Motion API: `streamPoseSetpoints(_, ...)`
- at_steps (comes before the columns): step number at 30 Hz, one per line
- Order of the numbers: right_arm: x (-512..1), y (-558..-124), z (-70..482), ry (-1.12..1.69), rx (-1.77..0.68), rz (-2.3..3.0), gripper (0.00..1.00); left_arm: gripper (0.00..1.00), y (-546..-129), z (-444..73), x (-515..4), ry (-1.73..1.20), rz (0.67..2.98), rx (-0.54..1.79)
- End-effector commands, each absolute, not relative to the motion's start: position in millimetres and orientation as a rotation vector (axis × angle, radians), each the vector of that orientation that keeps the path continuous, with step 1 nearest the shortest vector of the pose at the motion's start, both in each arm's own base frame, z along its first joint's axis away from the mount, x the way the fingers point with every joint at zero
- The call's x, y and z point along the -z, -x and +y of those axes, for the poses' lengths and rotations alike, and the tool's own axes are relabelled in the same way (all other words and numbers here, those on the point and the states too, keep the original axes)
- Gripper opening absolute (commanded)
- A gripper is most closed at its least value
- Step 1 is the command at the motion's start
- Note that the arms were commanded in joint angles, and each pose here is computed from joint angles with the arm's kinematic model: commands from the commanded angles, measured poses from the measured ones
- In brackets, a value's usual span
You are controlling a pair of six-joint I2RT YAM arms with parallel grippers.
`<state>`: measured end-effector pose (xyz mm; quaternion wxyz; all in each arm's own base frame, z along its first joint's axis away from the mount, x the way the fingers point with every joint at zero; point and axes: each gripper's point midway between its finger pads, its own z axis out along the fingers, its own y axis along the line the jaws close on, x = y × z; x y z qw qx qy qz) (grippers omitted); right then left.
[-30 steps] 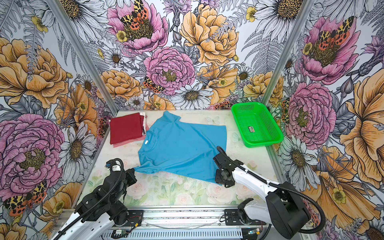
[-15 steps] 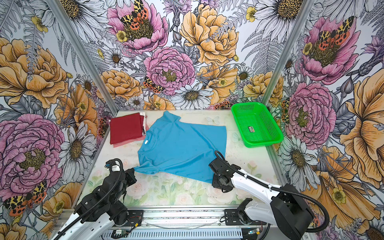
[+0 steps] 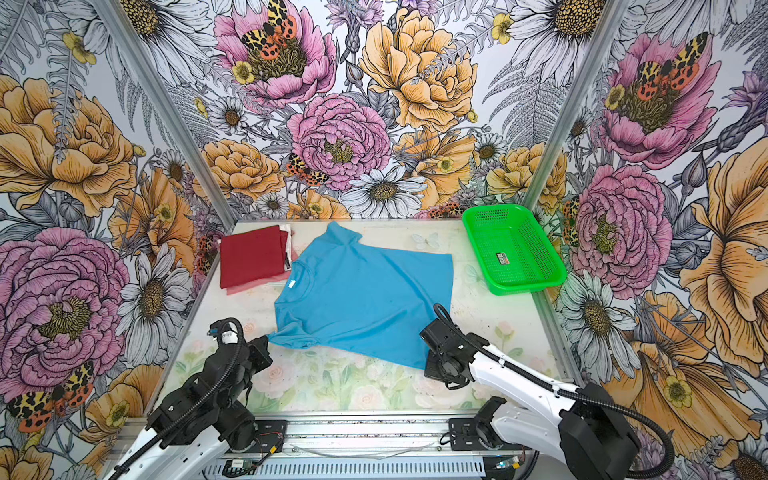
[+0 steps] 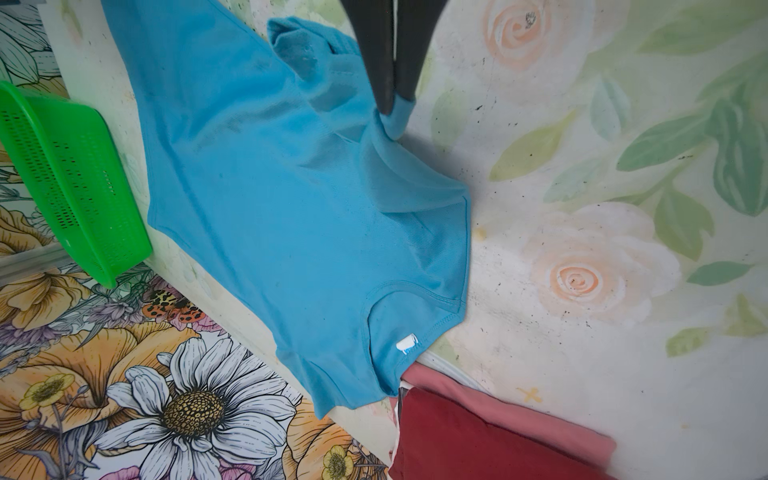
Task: Fold and stack the t-shirts
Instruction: 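Grasp the hem corners nearest the robot with both grippers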
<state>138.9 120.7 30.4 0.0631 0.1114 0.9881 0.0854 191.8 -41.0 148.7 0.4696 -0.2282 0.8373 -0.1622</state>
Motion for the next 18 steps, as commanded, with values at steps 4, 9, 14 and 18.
streamPoseSetpoints(4,-44.0,-118.4,146.8,-0.046,-0.426,3.128,0.00,0.00,-194.7,-37.4,-171.5,0.553,2.004,0.387)
streamPoseSetpoints(9,-63.9,-147.5,152.2,0.047,-0.446,3.067,0.00,0.00,-203.2,-41.2,-193.1,0.493,1.979,0.371)
streamPoseSetpoints(14,-87.4,-178.0,149.4,0.013,-0.522,2.992,0.00,0.00,-221.8,-52.5,-208.9,0.431,1.991,0.373)
streamPoseSetpoints(18,-101.7,-185.3,148.6,-0.033,-0.620,2.949,0.00,0.00,-241.6,-61.3,-222.5,0.413,1.996,0.429)
